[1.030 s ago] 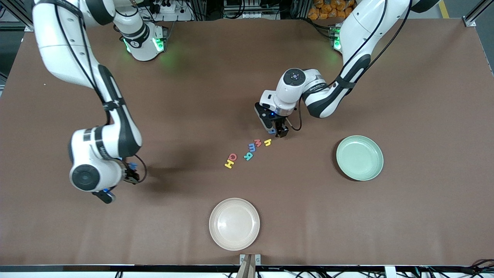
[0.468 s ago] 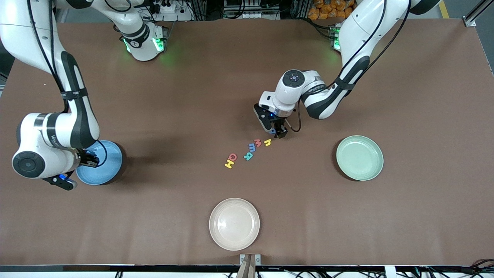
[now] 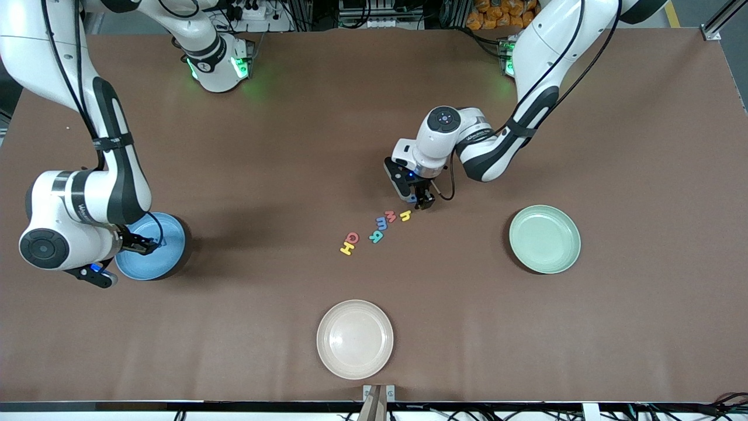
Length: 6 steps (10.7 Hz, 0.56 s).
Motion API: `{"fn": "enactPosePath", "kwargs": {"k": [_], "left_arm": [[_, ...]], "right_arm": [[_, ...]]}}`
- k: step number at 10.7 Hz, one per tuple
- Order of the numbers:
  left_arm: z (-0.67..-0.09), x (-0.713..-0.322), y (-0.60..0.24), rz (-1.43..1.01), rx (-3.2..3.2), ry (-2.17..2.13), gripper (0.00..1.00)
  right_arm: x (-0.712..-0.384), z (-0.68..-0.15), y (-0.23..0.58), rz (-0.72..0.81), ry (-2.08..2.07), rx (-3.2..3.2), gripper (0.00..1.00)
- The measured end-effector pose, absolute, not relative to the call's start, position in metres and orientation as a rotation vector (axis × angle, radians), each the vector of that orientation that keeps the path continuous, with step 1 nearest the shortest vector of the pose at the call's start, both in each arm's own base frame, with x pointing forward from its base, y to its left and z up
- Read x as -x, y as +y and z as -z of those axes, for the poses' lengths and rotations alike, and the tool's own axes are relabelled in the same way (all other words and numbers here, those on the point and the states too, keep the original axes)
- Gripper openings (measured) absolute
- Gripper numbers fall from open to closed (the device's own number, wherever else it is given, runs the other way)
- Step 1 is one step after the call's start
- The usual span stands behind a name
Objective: Sort uppercase to blue plate, lowercase to green plate
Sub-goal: 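Carry the blue W onto the blue plate and open the right gripper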
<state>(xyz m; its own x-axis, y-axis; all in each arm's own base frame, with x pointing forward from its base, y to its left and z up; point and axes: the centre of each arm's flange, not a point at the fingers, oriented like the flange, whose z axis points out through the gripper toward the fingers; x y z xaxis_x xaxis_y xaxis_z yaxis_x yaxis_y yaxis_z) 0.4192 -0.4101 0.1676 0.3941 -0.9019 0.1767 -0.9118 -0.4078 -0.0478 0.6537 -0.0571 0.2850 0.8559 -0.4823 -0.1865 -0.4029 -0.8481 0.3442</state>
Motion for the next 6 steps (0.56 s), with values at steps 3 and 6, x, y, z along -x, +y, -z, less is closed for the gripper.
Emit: {"fn": "enactPosePath", "kwargs": {"k": [3, 6], "left_arm": [[-0.168, -0.418, -0.412, -0.271, -2.57, -1.686, 0.67], [-0.168, -0.417, -0.412, -0.272, -2.568, -1.69, 0.63]], "right_arm": [[-0.656, -0.291, -0.069, 0.367, -0.699, -2.736, 1.0], [-0.654, -0.298, -0.075, 0.373, -0.715, -2.732, 1.0]]}}
